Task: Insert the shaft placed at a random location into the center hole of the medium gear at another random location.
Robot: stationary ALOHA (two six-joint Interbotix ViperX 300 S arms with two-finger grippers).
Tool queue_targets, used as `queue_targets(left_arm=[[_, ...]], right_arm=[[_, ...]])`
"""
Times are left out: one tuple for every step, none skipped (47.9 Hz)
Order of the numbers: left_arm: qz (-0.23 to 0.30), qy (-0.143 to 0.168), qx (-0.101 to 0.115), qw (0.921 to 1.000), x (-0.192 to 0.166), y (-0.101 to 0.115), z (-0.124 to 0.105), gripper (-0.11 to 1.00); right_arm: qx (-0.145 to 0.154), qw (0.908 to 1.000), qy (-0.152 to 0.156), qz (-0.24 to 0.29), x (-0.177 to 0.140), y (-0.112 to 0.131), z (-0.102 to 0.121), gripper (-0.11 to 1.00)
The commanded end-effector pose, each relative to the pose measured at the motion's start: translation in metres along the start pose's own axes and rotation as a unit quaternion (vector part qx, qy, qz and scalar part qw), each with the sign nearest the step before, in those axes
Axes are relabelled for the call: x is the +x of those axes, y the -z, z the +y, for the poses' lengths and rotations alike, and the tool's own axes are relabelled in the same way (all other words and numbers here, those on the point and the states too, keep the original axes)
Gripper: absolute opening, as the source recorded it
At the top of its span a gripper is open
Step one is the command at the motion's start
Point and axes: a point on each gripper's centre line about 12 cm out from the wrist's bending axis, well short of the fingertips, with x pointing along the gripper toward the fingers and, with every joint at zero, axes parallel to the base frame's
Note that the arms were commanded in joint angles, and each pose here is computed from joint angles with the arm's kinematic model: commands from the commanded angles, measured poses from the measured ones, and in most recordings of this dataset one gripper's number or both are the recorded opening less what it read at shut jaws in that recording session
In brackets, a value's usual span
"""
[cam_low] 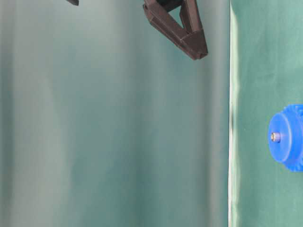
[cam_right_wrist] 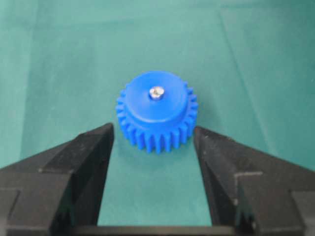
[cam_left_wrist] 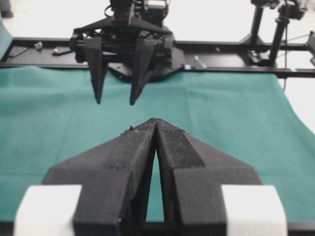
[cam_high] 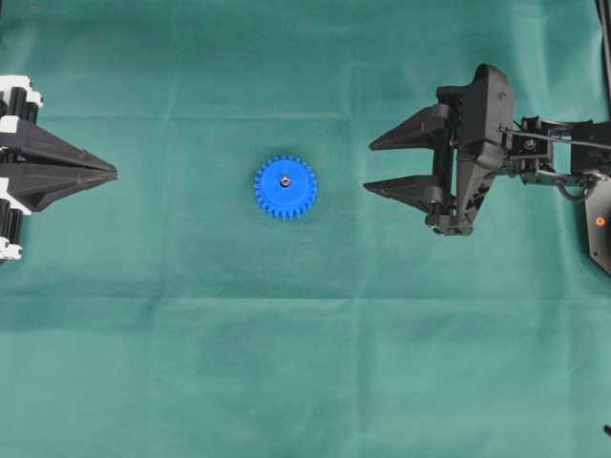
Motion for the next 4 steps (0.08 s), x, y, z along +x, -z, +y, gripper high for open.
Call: queue_targets(left_arm=[[-0.007, 0.000, 0.001, 1.0000, 0.0019, -0.0056, 0.0002, 0.03], [-0.006, -0.001, 0.000, 1.0000, 0.0019, -0.0054, 0.0002, 0.03], [-0.007, -0.001, 0.000, 1.0000, 0.0019, -0.0056, 0.0002, 0.03], [-0.007, 0.000, 0.001, 1.0000, 0.0019, -0.0056, 0.0002, 0.03]], right_arm=[[0.006, 0.9999, 0.000, -0.012, -0.0017, -0.0079, 0.0003, 0.67], [0.006, 0.9999, 0.000, -0.011, -0.0019, -0.0073, 0.0003, 0.67], [0.006, 0.9999, 0.000, -0.012, -0.0022, -0.0077, 0.0003, 0.67], [0.006, 0.9999, 0.000, -0.011, -0.0019, -0.0073, 0.0003, 0.67]])
